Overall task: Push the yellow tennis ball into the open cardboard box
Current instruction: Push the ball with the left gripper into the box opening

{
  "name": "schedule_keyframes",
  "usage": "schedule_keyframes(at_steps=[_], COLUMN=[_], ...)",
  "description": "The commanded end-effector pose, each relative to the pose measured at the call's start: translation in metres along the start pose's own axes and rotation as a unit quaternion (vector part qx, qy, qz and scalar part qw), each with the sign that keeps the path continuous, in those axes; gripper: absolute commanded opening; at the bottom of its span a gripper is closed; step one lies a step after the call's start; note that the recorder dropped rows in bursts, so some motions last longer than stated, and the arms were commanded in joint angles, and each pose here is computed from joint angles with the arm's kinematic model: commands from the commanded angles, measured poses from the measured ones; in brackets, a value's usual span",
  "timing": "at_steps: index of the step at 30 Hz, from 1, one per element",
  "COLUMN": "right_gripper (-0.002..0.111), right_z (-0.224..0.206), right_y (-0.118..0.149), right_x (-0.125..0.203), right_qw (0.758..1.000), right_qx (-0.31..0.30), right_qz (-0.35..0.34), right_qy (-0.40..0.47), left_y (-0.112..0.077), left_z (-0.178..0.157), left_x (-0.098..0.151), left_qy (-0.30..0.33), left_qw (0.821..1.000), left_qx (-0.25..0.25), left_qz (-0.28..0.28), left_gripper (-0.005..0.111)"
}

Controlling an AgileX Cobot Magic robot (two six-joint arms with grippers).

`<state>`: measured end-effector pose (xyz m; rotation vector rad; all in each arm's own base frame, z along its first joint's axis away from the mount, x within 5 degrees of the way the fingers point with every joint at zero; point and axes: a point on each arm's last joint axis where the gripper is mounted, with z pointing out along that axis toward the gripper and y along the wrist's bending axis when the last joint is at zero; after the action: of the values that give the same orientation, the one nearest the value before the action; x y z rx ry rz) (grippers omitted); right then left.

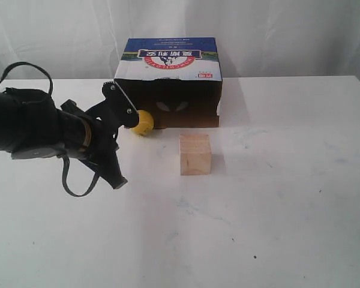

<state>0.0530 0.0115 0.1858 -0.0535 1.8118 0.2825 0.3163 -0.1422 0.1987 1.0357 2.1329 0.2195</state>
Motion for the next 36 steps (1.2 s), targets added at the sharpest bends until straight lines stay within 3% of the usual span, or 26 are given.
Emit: schedule_keyframes(at_steps=[1,15,23,36], right_gripper=[0.0,0.0,0.0,0.0], right_z=[0.0,0.0,0.0,0.0], right_y=[0.0,0.0,0.0,0.0], right_x=[0.001,0.001,0.001,0.001], right_qw=[1.0,1.0,1.0,1.0], right_qx=[0.001,0.001,0.001,0.001], right_qz=[-0.004,-0.004,-0.004,-0.004], right_qy=[-0.004,-0.004,-0.004,-0.004], left_y=[-0.007,-0.016,-0.002,-0.006], left_z=[0.009,0.037,0.054,0.087], left_x=[0.002,0.012,-0.002,-0.015], left_qy=[-0.007,0.01,-0.004,-0.032], left_qw=[1.0,0.999,1.0,0.998], left_qx=[0.018,0.042,0.028,0.044], left_qz=[-0.006,-0.003,-0.008,-0.011], left_gripper=[0.0,0.0,0.0,0.0])
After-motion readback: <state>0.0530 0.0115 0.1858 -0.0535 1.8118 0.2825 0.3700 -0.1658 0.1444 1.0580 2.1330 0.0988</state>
